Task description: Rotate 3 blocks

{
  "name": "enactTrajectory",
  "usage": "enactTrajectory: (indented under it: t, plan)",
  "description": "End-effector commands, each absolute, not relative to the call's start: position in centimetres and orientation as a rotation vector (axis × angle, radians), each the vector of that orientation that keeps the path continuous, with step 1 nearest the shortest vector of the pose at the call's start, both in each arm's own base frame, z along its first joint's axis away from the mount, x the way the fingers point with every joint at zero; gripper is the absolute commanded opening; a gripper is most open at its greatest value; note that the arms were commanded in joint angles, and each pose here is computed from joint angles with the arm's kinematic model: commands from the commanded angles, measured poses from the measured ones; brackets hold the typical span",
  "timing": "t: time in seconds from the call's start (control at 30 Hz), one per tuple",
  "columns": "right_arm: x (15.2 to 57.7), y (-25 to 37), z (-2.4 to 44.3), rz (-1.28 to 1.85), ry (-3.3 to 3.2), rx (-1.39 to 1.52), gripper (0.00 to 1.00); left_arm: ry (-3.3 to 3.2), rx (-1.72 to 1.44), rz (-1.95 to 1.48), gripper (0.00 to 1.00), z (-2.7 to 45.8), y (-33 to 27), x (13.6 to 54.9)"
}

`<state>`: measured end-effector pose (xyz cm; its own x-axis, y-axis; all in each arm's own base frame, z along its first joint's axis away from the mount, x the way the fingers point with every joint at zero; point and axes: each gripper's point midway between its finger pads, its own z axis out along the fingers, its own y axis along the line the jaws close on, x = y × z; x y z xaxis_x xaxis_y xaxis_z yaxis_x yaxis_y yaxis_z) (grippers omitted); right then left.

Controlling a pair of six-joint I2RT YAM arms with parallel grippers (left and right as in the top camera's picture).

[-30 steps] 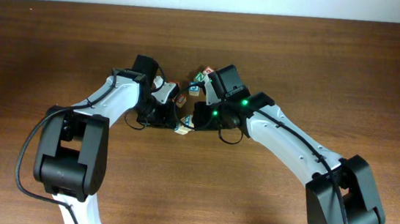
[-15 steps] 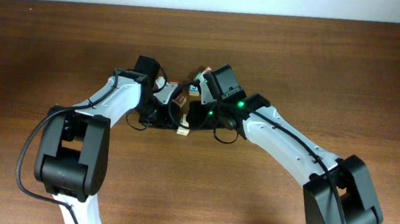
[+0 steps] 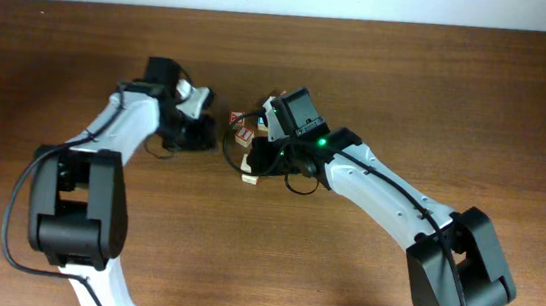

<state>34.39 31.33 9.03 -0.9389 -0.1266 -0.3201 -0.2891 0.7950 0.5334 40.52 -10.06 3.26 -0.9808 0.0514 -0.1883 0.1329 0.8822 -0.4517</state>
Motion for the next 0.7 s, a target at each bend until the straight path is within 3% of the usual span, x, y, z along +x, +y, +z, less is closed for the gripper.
enactTrajectory:
  t: [0.0, 0.67]
  plan:
    - [34.2, 30.5, 5.9, 0.754, 2.785, -0.290, 0.04, 2.777, 0.118, -0.678, 0.00, 7.2, -8.8, 43.3]
    - [35.9, 32.4, 14.0, 0.842, 2.635, -0.363, 0.04, 2.749, 0.125, -0.654, 0.00, 8.9, -8.7, 44.3]
